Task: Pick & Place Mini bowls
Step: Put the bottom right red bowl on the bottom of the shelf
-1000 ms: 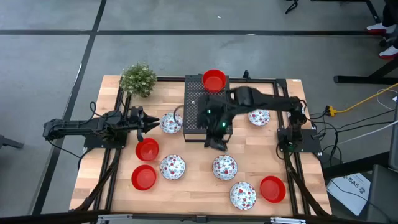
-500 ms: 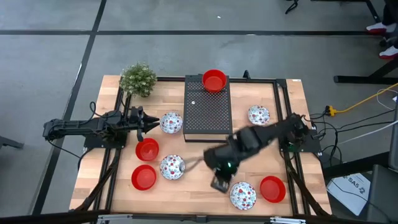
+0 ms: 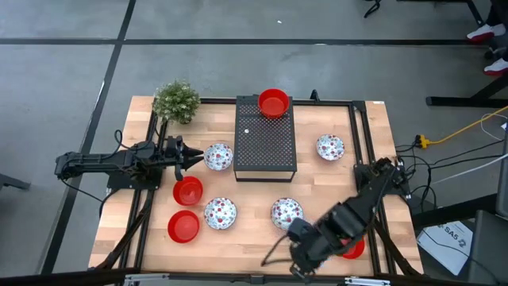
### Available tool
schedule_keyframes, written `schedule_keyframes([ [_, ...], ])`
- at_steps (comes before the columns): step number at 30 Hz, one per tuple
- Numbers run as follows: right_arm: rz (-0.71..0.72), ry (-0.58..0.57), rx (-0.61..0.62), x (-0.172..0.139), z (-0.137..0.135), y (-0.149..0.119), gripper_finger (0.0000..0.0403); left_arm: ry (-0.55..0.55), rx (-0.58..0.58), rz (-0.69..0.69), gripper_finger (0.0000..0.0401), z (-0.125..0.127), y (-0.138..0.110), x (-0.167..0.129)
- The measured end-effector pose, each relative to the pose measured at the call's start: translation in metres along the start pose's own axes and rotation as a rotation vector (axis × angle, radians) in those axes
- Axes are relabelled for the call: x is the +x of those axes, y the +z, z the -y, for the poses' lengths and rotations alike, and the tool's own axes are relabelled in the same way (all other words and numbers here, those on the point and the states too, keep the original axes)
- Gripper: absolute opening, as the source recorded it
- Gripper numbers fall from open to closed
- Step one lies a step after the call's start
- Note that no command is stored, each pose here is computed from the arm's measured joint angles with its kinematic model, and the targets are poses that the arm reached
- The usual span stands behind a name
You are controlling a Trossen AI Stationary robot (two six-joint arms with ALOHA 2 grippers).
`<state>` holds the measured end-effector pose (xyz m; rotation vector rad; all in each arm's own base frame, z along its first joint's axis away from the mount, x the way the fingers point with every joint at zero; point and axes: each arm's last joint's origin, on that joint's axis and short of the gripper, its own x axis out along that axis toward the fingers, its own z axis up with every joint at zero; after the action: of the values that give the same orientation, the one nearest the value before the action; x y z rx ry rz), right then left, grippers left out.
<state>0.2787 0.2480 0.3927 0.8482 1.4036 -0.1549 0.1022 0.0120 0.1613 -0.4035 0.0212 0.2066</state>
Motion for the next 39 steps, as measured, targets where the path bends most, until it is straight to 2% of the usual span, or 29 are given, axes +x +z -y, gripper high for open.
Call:
schedule_keyframes([
  [6,-0.013,-0.129,0.069,0.004,0.008,-0.034,0.0028,0.0,0.0,0.001,0.0121,0.0,0.0,0.0],
  [16,-0.003,-0.188,0.062,0.029,0.003,-0.066,0.0028,0.0,0.0,0.0,0.0122,0.0,0.0,0.0],
  [27,0.039,-0.281,0.015,0.066,0.0,-0.076,0.0028,0.0,0.0,0.0,0.0118,0.0,0.0,0.0],
  [32,0.014,-0.407,0.018,0.088,0.018,-0.079,0.0028,0.0,0.0,0.0,0.012,0.0,0.0,0.0],
  [39,-0.095,-0.561,0.059,0.115,0.042,-0.081,0.0029,0.0,0.0,0.0,0.0118,0.0,0.0,0.0],
])
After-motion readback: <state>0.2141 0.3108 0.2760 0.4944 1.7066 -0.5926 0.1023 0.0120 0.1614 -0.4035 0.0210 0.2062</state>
